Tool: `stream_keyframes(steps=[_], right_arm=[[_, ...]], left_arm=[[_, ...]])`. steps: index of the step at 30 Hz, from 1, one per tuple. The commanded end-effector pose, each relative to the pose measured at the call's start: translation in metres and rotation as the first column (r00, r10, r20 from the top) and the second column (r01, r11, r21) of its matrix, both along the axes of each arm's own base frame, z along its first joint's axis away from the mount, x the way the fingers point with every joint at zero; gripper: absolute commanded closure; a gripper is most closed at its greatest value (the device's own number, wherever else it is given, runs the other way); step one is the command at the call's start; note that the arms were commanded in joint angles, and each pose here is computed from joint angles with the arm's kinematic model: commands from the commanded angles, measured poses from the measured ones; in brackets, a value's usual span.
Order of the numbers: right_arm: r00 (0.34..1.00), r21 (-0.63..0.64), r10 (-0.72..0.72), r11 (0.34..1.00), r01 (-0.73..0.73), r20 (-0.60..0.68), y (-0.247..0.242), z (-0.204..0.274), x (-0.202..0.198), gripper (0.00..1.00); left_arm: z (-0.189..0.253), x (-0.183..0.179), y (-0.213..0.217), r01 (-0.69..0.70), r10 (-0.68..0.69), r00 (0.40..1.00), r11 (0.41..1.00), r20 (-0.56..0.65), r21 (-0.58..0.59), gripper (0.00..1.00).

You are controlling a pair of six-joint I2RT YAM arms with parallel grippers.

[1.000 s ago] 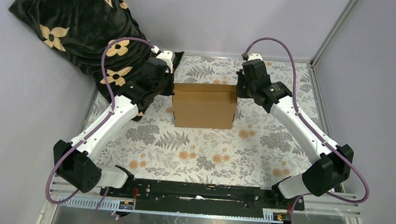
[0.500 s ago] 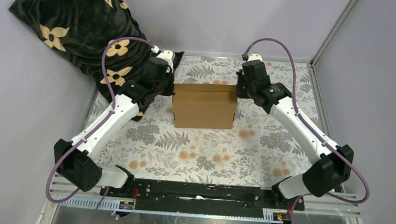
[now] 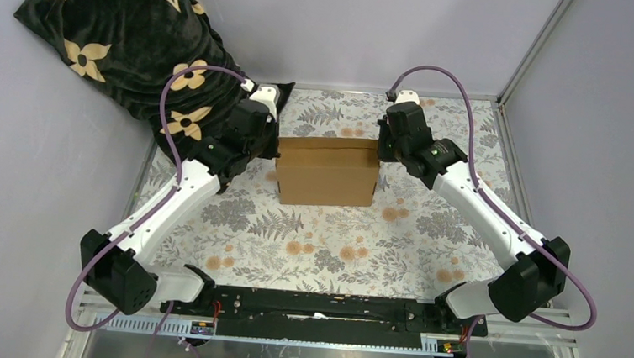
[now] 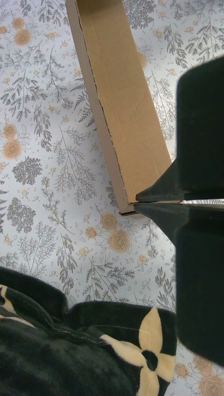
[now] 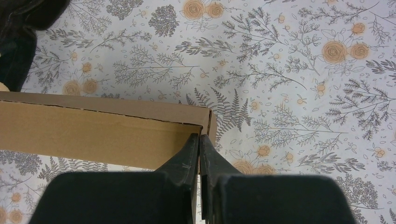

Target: Fold the paper box

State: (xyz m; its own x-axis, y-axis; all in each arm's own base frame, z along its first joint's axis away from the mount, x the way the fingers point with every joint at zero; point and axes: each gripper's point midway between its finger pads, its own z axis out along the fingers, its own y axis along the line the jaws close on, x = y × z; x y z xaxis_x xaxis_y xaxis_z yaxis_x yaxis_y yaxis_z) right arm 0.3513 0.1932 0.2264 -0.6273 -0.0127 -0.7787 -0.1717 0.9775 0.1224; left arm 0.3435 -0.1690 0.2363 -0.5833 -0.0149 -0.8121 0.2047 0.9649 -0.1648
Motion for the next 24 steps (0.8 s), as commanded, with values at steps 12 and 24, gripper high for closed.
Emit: stream_keyframes(steps=[12, 24], right_arm=[[0.982, 0.073, 0.181, 0.982, -0.176, -0.061, 0.048, -0.025, -0.040, 1.00], [0.981, 0.071, 0.184, 0.981, -0.180, -0.064, 0.047, -0.030, -0.044, 1.00]], left_arm=[[-0.020, -0.032, -0.054, 0.162, -0.164, 0.986, 0.979, -0.005, -0.122, 0.99], [-0.041, -0.043, -0.056, 0.163, -0.166, 0.986, 0.981, -0.026, -0.108, 1.00]])
